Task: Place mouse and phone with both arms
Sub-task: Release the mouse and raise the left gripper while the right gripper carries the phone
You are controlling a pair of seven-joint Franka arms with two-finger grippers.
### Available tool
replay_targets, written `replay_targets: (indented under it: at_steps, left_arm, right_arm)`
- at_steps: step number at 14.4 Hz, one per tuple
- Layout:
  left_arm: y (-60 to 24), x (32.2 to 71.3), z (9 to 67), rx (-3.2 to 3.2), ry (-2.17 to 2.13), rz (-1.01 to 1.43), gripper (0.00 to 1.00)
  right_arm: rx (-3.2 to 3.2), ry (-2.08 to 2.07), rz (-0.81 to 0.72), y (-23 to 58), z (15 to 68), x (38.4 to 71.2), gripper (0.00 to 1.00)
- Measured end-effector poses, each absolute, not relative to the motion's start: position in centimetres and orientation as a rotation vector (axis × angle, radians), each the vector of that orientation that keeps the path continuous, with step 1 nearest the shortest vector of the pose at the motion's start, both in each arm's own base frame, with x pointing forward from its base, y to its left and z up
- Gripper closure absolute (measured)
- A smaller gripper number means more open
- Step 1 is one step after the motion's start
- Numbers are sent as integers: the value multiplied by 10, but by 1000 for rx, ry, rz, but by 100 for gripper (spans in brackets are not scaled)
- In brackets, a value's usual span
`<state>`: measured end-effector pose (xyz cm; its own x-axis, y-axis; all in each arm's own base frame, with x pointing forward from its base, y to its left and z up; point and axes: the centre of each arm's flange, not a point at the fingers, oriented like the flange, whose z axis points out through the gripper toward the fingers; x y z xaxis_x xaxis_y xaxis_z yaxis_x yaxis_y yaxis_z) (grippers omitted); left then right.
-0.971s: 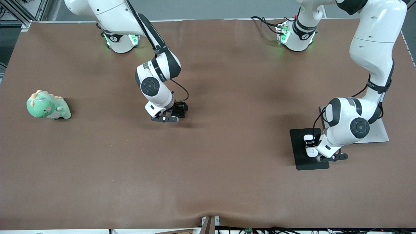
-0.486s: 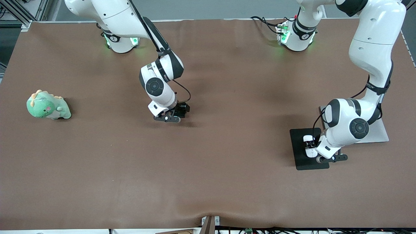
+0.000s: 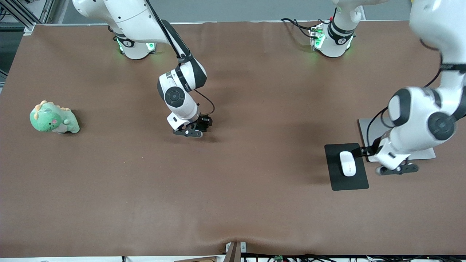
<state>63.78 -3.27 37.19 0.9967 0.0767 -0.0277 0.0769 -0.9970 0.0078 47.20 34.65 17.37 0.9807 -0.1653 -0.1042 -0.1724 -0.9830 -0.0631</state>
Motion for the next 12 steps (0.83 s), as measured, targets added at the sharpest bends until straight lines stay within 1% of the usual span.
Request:
replay_targets:
  at_steps: [3,5,7,10,12]
  left_arm:
    - [-44,614,444,3144,89,-27,0]
    - [-51,600,482,3150,71,7,0]
    - [-57,588,516,3156,57,36,0]
    - [-60,576,562,3166,34,-22,0]
    - [-58,568,585,3170,6,-51,0]
  right_arm:
    - [-3058,304,173,343,178,475,20]
    - [-3049,354,180,332,193,486,20]
    - [-3033,427,214,304,216,502,20]
    - [-3008,447,252,250,248,527,20]
    - [-3000,401,258,206,253,538,20]
